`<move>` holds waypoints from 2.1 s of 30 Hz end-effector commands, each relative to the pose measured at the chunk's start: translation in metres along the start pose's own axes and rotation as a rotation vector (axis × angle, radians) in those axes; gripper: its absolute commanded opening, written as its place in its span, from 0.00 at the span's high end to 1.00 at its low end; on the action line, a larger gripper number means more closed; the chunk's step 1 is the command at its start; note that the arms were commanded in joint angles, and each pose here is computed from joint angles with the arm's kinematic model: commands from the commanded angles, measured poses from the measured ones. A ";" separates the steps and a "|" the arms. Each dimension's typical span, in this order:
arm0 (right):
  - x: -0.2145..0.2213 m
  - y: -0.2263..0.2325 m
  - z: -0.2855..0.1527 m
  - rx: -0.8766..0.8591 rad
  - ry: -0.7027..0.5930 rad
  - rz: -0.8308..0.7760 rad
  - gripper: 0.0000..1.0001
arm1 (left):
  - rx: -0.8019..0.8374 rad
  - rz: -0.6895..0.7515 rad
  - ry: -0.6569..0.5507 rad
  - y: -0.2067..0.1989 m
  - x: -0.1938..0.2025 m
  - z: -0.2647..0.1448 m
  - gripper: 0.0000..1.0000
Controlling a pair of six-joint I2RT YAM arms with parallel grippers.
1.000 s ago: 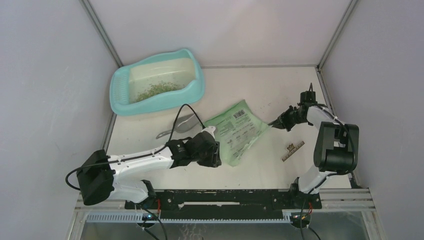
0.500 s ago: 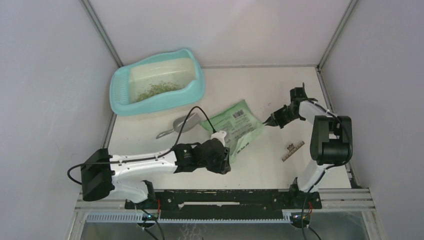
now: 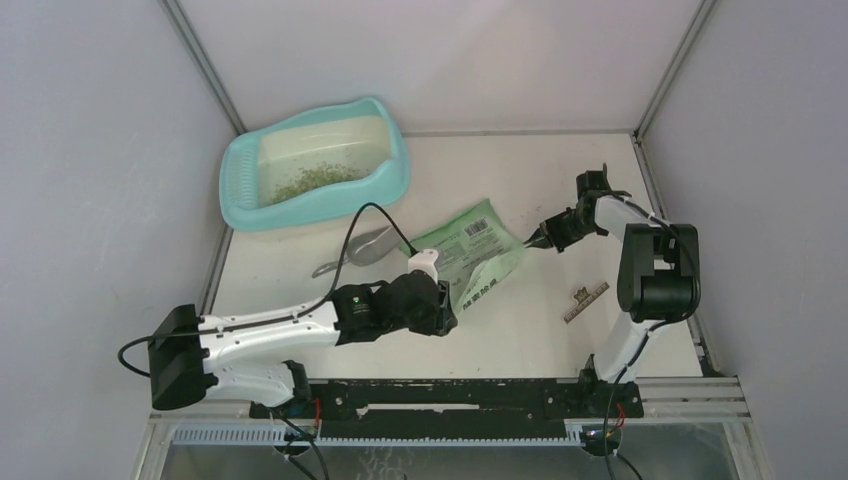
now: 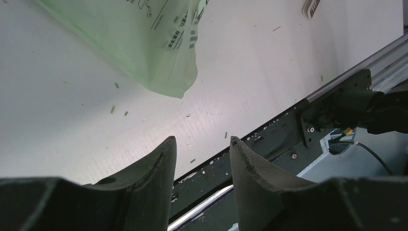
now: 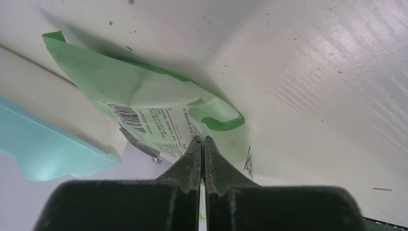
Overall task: Fill the litter box with clean litter
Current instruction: Close the cat litter bag at the center of the board.
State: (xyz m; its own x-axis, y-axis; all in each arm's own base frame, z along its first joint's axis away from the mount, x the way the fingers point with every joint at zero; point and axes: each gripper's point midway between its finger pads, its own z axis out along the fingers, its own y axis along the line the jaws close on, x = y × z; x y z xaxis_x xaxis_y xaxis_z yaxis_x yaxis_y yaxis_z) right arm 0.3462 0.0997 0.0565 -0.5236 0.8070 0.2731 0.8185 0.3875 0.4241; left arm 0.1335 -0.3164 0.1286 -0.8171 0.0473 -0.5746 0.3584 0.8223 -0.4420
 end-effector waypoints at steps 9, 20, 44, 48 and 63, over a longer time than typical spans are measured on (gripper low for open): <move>-0.017 0.027 0.010 0.000 -0.078 0.031 1.00 | 0.046 0.010 0.016 -0.032 -0.002 0.010 0.51; -0.011 0.029 0.021 0.033 -0.081 0.026 1.00 | -0.003 0.013 -0.030 -0.040 -0.029 0.031 0.51; -0.018 0.028 0.019 0.025 -0.083 0.037 1.00 | -0.184 -0.051 -0.027 0.029 -0.053 0.094 0.66; -0.018 0.028 0.020 0.025 -0.086 0.033 1.00 | -0.194 -0.055 -0.009 0.035 -0.050 0.103 0.66; -0.026 0.053 -0.015 -0.012 -0.169 -0.128 0.41 | -0.285 -0.037 0.050 0.056 -0.032 0.131 0.67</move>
State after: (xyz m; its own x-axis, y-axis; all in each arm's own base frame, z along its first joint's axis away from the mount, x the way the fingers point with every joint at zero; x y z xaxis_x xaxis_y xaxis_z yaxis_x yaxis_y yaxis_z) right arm 0.3848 0.1022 0.0617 -0.5270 0.8309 0.1786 0.8088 0.4259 0.4056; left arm 0.2216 -0.3381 0.0236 -0.8759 0.0349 -0.4812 0.1831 0.9469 -0.2645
